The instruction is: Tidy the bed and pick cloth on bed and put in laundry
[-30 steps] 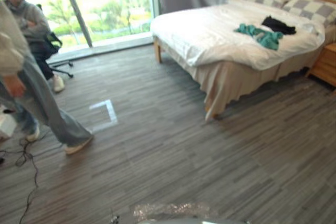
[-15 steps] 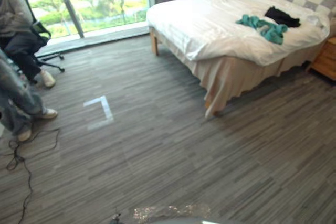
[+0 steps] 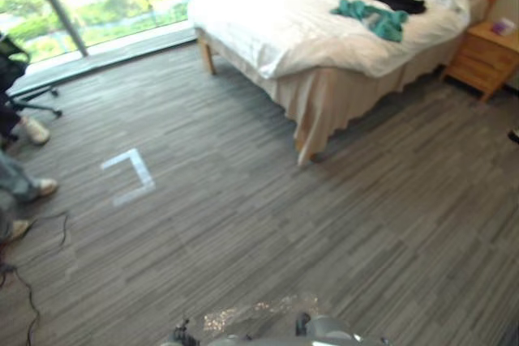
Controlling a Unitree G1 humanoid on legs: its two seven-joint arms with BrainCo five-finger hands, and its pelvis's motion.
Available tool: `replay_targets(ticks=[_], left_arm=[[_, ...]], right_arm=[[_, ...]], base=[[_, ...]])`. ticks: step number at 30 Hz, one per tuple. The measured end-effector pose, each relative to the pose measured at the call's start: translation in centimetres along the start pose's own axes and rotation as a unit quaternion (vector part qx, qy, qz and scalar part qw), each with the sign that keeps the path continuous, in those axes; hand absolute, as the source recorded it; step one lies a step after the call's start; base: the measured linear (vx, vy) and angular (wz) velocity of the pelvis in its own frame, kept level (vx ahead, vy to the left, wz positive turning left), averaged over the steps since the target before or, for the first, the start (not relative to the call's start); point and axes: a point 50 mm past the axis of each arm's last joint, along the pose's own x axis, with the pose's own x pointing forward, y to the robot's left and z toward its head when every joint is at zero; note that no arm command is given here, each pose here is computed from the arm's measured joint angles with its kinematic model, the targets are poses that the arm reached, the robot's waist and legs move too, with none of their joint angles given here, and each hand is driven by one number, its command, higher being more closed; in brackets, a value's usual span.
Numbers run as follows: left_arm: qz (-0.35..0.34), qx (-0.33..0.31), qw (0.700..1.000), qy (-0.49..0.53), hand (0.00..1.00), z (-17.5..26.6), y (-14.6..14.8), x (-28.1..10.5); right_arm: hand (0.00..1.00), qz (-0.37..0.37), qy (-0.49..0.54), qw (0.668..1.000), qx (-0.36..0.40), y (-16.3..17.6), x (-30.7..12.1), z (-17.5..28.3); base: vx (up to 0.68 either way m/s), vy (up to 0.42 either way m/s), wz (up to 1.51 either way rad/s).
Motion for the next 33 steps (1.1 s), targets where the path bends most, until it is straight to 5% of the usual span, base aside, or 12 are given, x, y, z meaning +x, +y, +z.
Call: replay_targets(ticks=[7, 11, 18, 25, 33], left_arm=[[0.000, -0.018, 0.999, -0.029, 0.00, 2.7, -0.2, 0.6], [0.007, -0.096, 0.995, -0.018, 0.00, 1.8, -0.9, 0.3], [-0.008, -0.147, 0.986, -0.074, 0.00, 4.4, -2.5, 0.0], [-0.034, -0.124, 0.984, -0.125, 0.00, 7.2, -3.7, -0.2], [-0.024, -0.109, 0.987, -0.112, 0.00, 6.8, -2.6, 0.1]], right_arm=[[0.00, -0.015, 0.009, 0.998, 0.060, -0.4, -0.1, -0.5], [0.00, -0.031, 0.030, 0.996, 0.082, -1.5, -0.5, -2.3], [0.00, -0.002, -0.021, 1.000, 0.012, -0.3, 0.2, 1.3], [0.00, 0.042, -0.085, 0.995, 0.012, 3.0, 0.5, 5.6], [0.00, 0.042, -0.053, 0.998, 0.011, 3.3, 0.3, 3.4]], base=[[0.27, -0.198, -0.05], [0.70, -0.504, -0.31], [0.69, -0.408, -0.56], [0.53, -0.038, -0.43], [0.60, 0.208, -0.18]])
